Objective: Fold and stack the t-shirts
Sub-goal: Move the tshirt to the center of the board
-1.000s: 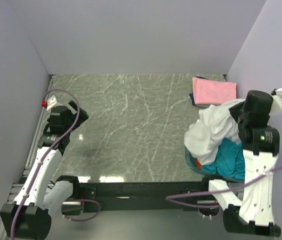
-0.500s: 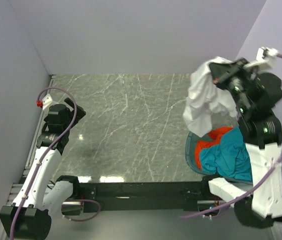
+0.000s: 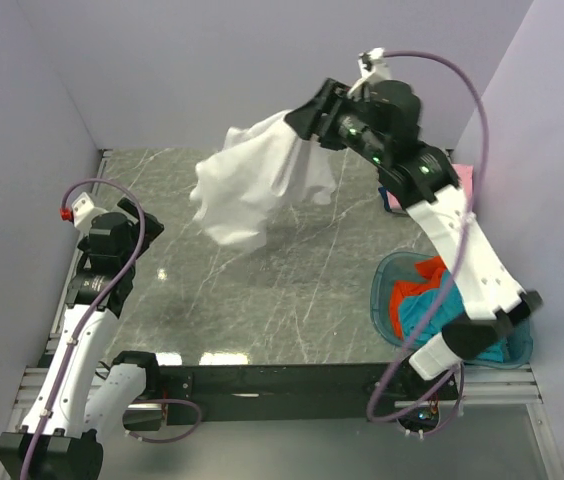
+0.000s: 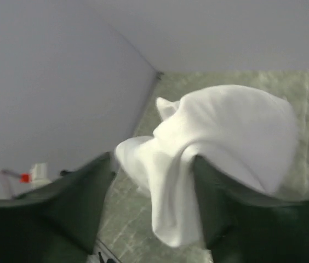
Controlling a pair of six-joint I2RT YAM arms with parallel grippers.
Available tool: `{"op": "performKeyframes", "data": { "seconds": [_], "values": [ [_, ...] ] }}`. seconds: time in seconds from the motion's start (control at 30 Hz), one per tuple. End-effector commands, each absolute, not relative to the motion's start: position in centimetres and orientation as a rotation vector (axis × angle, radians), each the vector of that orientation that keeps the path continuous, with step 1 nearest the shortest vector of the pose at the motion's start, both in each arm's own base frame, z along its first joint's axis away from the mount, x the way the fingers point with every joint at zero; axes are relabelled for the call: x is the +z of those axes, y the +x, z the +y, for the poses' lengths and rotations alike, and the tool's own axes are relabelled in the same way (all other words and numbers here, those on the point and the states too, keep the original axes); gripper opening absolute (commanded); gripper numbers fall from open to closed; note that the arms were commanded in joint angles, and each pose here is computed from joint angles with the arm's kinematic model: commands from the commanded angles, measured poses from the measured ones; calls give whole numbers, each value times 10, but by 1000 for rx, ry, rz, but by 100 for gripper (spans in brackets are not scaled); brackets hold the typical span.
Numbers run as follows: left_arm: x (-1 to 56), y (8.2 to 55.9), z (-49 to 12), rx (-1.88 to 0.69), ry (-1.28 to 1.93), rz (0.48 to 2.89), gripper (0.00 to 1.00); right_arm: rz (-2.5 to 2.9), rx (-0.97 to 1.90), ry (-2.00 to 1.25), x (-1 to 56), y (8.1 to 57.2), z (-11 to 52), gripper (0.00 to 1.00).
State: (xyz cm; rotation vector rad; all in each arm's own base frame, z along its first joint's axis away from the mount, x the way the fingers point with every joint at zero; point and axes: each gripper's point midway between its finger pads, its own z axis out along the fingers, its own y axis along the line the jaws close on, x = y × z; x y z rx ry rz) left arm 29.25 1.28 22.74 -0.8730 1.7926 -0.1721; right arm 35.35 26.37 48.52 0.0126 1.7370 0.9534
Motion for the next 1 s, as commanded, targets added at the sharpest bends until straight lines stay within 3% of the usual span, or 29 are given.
{"op": "performKeyframes", "data": {
  "seconds": [0.0, 0.17, 0.27, 0.5, 0.67, 0.97],
  "values": [
    [239, 286, 15, -157, -868, 1787, 98, 2030, 715, 97, 389, 398, 264, 74],
    [220, 282, 10, -161, -855, 1851, 97, 2384, 333, 71, 262, 404, 234, 76],
    [209, 286, -7, -256, -826, 1895, 96, 2486, 322, 37, 213, 390, 234, 73],
    [166, 293, -49, -492, -821, 2038, 90, 2650, 410, -4, 151, 367, 242, 68],
    [123, 286, -59, -504, -882, 2184, 89, 2762, 506, 44, 113, 359, 240, 58],
    [92, 279, -67, -509, -894, 2298, 84, 2791, 663, 163, 84, 366, 227, 57]
  ]
}}
